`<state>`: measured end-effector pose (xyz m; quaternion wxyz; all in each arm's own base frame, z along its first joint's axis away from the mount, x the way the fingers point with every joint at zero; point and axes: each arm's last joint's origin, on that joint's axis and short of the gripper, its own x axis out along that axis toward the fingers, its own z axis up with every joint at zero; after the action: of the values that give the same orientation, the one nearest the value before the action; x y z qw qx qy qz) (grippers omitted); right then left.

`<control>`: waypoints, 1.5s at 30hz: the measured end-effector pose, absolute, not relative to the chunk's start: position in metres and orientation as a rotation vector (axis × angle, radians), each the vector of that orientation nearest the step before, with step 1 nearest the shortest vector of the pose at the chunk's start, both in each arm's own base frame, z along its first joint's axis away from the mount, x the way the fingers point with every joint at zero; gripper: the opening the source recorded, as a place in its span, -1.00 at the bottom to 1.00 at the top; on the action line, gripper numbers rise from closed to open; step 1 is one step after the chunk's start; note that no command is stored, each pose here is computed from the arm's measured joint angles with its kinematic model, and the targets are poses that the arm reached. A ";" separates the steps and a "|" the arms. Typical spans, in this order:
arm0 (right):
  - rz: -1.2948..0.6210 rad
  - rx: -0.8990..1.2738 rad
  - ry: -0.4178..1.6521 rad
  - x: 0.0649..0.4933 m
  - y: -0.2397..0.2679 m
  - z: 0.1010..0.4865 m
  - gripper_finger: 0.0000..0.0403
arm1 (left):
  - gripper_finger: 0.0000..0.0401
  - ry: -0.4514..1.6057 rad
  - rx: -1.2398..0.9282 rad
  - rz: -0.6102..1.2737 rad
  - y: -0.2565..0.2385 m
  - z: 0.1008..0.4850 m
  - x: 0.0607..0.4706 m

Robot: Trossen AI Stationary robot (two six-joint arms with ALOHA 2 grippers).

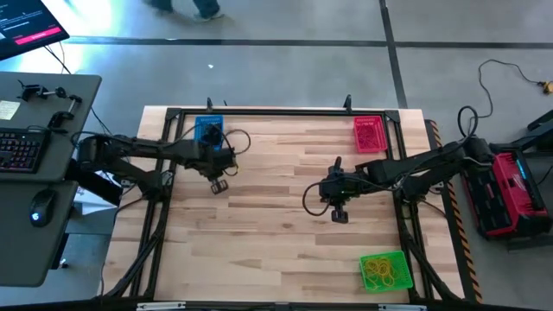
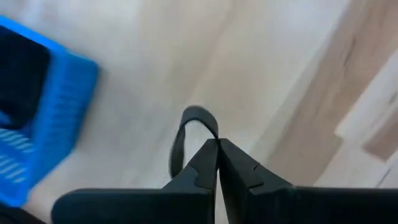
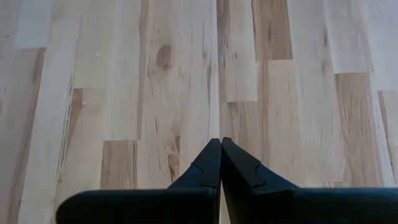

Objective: Sort rubber bands into baskets
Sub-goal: Put the black rubber band into blue bin, then return to Home Position

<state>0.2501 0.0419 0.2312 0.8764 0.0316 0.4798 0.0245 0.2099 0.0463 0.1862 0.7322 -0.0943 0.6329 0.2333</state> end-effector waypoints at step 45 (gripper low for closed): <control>0.078 -0.029 0.919 0.256 0.042 0.235 -1.00 | -0.60 1.059 -0.462 0.836 0.178 0.197 0.176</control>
<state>0.2561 0.0421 0.2353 0.8954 -0.0142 0.4434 0.0378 0.1759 0.1777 0.1968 0.7564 -0.2120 0.4856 0.3835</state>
